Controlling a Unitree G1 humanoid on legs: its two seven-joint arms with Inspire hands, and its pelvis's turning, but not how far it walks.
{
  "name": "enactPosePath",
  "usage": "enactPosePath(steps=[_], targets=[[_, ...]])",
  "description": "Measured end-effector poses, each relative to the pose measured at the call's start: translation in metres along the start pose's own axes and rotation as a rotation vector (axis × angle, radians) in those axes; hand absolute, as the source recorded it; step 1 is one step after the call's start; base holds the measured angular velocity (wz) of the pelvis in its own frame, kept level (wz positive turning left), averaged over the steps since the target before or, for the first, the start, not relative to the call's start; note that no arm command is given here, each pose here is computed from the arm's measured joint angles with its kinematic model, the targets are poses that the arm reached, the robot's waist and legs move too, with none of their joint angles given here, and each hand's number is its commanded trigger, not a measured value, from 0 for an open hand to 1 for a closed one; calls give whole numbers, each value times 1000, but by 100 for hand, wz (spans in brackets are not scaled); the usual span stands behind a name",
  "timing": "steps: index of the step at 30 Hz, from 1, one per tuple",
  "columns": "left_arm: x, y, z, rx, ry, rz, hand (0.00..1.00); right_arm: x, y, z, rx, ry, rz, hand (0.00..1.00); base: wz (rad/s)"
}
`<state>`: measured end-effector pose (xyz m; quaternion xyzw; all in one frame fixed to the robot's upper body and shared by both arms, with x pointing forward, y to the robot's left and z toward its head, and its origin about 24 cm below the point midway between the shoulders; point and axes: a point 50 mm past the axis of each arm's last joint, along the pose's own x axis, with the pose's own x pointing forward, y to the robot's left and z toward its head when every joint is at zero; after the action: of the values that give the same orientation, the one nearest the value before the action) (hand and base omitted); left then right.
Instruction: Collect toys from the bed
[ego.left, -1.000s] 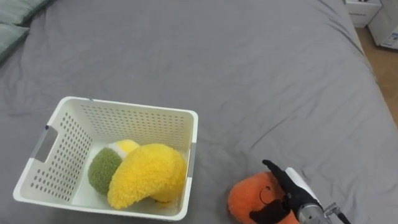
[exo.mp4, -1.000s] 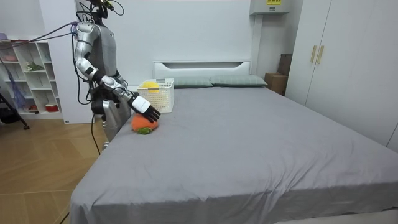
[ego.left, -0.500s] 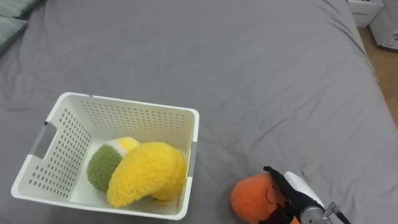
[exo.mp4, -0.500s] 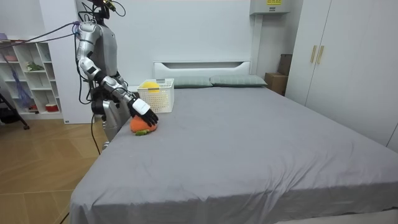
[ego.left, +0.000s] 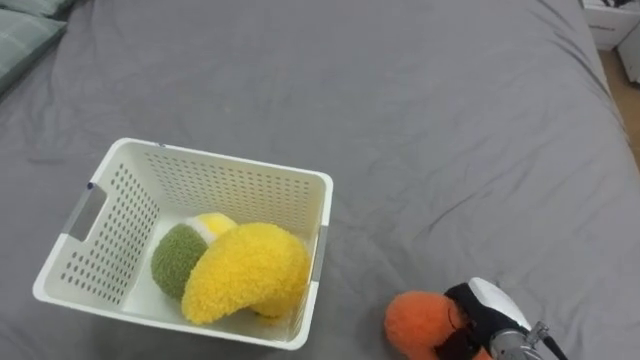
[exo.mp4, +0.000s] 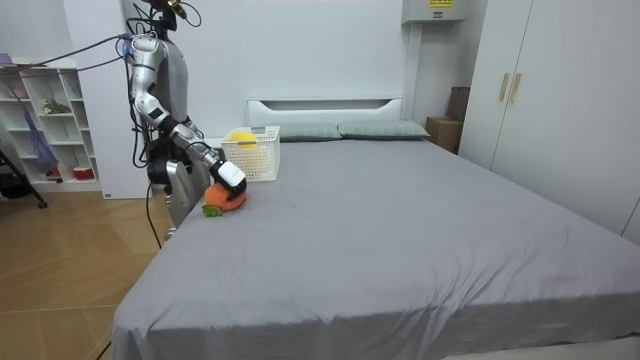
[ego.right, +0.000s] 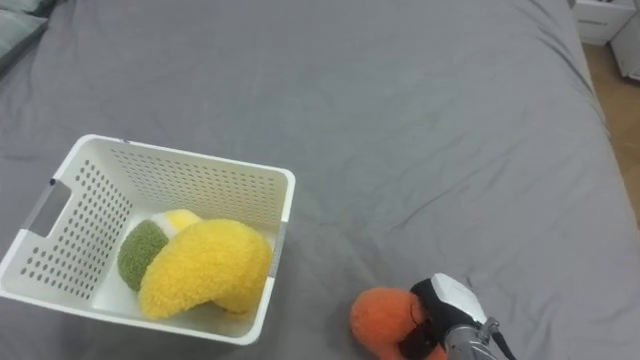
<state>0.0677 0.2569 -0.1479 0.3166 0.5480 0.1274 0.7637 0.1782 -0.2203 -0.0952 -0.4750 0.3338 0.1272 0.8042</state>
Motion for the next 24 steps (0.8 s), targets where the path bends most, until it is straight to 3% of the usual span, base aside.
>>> enactPosePath(steps=[9,17,24], targets=[[0,1,-2,-2,-2,1,0,0,2,0,-16,1,48,100,3],[-1,1,-6,6,2,10,0,-5,-16,26,-13,-106,-21,100,0],[-1,7,-14,-49,34,32,0,-20,-67,48,80,-236,-218,100,-6]])
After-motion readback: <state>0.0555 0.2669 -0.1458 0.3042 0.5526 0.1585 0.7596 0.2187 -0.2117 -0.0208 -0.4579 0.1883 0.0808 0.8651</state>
